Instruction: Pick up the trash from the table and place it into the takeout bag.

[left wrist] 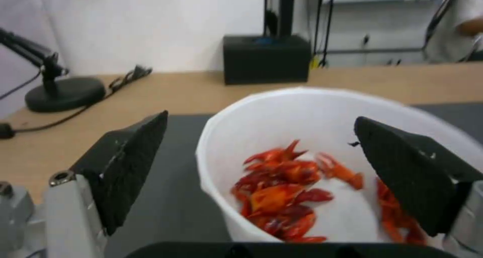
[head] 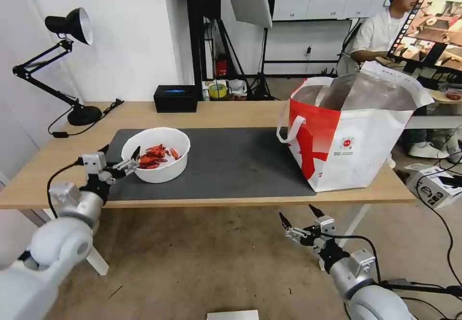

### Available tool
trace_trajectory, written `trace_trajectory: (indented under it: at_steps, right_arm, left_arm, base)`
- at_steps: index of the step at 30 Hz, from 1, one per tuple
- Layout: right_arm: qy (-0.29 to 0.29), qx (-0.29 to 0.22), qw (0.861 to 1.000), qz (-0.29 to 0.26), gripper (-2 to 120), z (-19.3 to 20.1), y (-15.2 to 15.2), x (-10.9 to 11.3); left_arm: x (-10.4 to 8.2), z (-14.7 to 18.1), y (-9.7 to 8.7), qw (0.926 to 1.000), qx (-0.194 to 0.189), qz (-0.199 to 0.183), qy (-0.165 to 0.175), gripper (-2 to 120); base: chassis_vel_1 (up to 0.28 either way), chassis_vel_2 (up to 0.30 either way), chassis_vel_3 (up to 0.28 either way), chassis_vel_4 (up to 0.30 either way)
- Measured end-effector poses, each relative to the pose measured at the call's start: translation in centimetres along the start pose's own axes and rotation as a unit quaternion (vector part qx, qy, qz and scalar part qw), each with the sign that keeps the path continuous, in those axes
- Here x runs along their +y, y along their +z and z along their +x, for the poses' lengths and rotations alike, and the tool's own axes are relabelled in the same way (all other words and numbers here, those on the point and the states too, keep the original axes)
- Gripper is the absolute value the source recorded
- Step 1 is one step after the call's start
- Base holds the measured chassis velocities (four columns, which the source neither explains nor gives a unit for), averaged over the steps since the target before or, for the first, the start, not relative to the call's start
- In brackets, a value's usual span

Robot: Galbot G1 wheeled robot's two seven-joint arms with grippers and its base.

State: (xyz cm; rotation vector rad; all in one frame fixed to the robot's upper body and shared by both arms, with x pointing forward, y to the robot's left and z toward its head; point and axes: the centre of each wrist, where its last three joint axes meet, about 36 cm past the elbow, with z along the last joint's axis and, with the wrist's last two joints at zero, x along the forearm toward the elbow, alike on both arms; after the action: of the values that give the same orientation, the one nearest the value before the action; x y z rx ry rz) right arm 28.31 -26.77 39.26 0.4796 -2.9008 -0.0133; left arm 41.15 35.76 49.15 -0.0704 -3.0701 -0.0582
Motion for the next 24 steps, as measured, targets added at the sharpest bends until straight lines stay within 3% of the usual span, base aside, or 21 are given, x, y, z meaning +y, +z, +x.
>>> trace_trajectory:
  at_steps: [2, 5, 6, 11, 15, 18, 24]
  right_arm:
    - [0.0, 0.0, 1.0, 0.0, 100, 0.0, 0.0, 0.0]
    - [0.0, 0.0, 1.0, 0.0, 100, 0.0, 0.0, 0.0]
    - [0.0, 0.0, 1.0, 0.0, 100, 0.0, 0.0, 0.0]
    - [0.0, 0.0, 1.0, 0.0, 100, 0.0, 0.0, 0.0]
    - [0.0, 0.0, 1.0, 0.0, 100, 0.0, 0.0, 0.0]
    - [0.0, 0.0, 1.0, 0.0, 100, 0.0, 0.0, 0.0]
    - [0.0, 0.0, 1.0, 0.0, 100, 0.0, 0.0, 0.0]
  left_arm:
    - [0.0, -0.8, -0.4, 0.9998, 0.017, -0.002, -0.005, 100]
    - [0.6, -2.8, -2.7, 0.9959, 0.089, 0.012, -0.011, 100]
    - [0.6, -2.8, -2.7, 0.9959, 0.089, 0.012, -0.011, 100]
    - [1.7, -4.4, -6.1, 0.9889, 0.145, 0.03, -0.006, 100]
    - [2.6, -5.2, -6.9, 0.9843, 0.172, 0.038, -0.009, 100]
    - [3.8, -6.0, -7.3, 0.9758, 0.211, 0.057, -0.002, 100]
    - [4.5, -7.1, -8.2, 0.9633, 0.254, 0.087, 0.012, 100]
  base:
    - [0.0, 0.0, 0.0, 0.0]
    - [0.0, 0.0, 0.0, 0.0]
    - [0.0, 0.0, 0.0, 0.0]
    - [0.0, 0.0, 0.0, 0.0]
    - [0.0, 0.0, 0.0, 0.0]
    - [0.0, 0.0, 0.0, 0.0]
    - [0.0, 0.0, 0.0, 0.0]
